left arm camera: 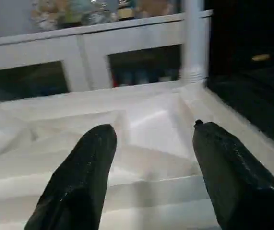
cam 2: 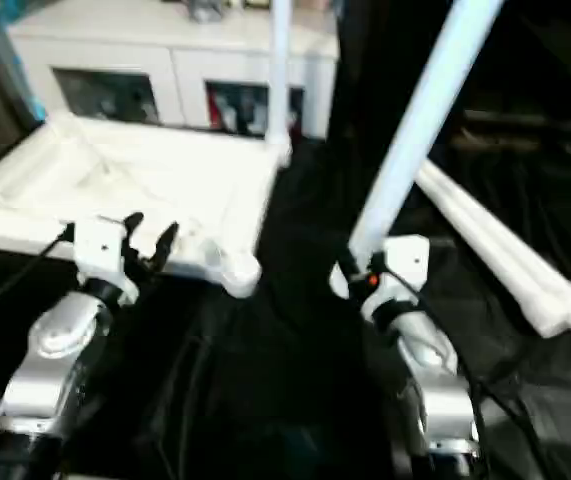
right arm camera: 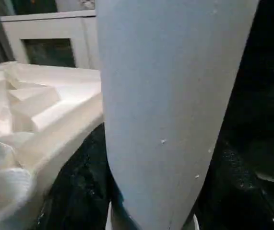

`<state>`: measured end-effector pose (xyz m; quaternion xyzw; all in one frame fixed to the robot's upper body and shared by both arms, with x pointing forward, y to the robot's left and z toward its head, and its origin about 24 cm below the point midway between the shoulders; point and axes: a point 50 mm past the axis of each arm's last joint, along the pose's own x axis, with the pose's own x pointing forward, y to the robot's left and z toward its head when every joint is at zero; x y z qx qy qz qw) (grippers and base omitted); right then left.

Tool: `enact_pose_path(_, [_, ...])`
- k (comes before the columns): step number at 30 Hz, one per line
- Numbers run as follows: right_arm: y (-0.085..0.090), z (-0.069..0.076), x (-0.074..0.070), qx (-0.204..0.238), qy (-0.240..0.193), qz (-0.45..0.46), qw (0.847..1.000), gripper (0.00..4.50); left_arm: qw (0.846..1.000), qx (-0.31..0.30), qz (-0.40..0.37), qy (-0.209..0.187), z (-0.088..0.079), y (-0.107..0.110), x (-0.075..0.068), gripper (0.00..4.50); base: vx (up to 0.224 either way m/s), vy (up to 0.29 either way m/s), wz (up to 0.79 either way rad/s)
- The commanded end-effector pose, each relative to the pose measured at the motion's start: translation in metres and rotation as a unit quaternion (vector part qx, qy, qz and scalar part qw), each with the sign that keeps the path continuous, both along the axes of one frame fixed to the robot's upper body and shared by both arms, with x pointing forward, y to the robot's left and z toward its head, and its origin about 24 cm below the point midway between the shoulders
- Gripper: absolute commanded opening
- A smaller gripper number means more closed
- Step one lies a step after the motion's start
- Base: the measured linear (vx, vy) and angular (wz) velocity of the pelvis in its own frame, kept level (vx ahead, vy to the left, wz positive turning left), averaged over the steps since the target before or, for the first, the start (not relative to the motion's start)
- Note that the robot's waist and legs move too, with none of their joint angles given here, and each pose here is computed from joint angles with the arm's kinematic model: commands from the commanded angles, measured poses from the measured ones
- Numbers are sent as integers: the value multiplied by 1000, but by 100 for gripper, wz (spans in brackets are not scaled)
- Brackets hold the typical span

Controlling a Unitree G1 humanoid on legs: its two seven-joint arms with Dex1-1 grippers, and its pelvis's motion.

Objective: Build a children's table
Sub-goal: Move to table, then move table base

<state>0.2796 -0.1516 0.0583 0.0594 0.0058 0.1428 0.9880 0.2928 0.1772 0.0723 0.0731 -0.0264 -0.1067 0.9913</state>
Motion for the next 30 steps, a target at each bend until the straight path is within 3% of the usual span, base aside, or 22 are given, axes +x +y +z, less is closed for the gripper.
enact_pose_path(1, [-2, 6, 1, -1, -13, -1, 1000, 188, 1000, -1, -7, -5, 4, -2, 2, 297, 122, 58, 2])
enact_pose_path(8, [-6, 9, 3, -3, -19, -4, 1000, 188, 998, 12, -63, -16, 7, -8, 4, 297, 50, -39, 6])
enact_pose_path(10, [-11, 13, 6, -1, -28, 4, 1000, 188, 993, 22, -110, -29, 12, -9, 8, 297, 20, -71, 1])
enact_pose_path(15, [-16, 18, 9, -8, -33, 27, 999, 188, 983, 17, -183, -6, 14, -12, 17, 297, 0, 0, 0])
enact_pose_path(17, [-17, 19, 10, -11, -33, 34, 999, 188, 976, 13, -217, 10, 15, -13, 19, 325, -33, 3, 1])
enact_pose_path(20, [-25, 25, 16, -24, -31, 65, 997, 188, 929, 49, -357, 81, 15, -19, 26, 335, -66, 1, 4])
enact_pose_path(24, [-27, 28, 19, -38, -31, 83, 995, 188, 912, 100, -384, 102, 16, -15, 37, 373, -30, -4, 1])
enact_pose_path(26, [-30, 31, 21, -45, -32, 93, 994, 188, 893, 131, -411, 128, 16, -12, 43, 373, 0, 0, 0])
enact_pose_path(28, [-32, 35, 23, -49, -35, 100, 993, 188, 862, 174, -441, 179, 15, -4, 48, 373, 0, 0, 0])
enact_pose_path(30, [-32, 36, 23, -50, -35, 101, 993, 188, 858, 180, -443, 187, 15, -3, 49, 373, 0, 0, 0])
